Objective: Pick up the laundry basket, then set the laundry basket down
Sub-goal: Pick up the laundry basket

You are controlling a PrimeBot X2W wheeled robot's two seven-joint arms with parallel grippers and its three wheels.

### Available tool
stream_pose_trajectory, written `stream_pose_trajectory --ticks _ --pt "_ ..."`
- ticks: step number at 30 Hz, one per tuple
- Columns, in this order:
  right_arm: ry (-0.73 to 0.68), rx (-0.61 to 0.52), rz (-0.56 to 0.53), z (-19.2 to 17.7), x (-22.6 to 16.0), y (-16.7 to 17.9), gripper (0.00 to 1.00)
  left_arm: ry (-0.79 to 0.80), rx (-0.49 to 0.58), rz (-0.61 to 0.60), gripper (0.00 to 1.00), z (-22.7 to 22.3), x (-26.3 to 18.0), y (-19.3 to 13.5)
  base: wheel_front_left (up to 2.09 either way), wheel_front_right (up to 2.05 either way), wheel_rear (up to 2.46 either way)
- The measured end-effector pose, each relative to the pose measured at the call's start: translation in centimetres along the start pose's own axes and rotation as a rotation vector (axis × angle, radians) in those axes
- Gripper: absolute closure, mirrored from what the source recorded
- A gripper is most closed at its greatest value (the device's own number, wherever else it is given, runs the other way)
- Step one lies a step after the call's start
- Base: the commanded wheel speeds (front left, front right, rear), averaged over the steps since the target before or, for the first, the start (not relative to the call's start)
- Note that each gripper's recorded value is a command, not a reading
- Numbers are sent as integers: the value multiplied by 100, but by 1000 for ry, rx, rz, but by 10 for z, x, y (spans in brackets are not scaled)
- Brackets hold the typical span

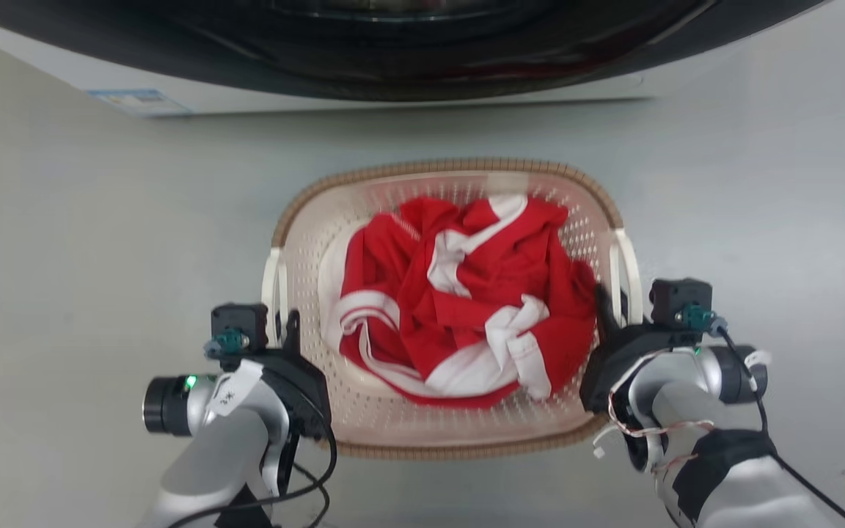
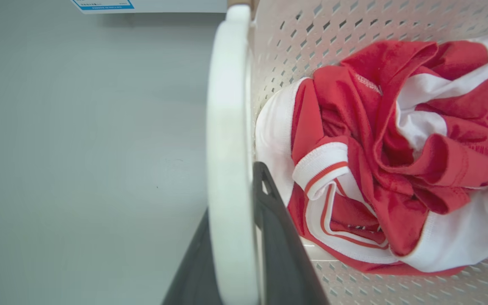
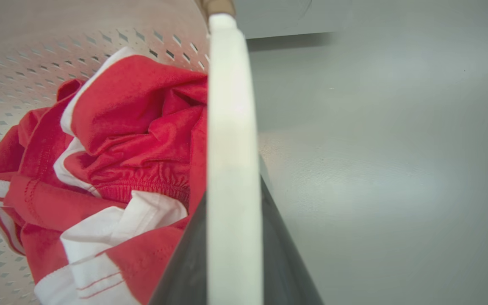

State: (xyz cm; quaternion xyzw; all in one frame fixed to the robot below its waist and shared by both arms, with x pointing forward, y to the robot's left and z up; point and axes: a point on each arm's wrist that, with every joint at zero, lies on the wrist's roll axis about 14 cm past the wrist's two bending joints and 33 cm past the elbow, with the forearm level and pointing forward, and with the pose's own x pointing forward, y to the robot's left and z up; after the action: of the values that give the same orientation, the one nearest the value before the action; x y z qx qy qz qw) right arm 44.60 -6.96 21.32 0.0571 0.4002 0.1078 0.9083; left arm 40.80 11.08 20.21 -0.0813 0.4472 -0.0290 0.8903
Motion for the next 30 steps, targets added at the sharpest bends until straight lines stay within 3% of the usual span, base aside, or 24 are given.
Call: stream_pose_trajectory --ticks 30 --pt "219 -3 26 -58 -122 33 100 157 11 -40 100 -57 -106 -15 0 0 0"
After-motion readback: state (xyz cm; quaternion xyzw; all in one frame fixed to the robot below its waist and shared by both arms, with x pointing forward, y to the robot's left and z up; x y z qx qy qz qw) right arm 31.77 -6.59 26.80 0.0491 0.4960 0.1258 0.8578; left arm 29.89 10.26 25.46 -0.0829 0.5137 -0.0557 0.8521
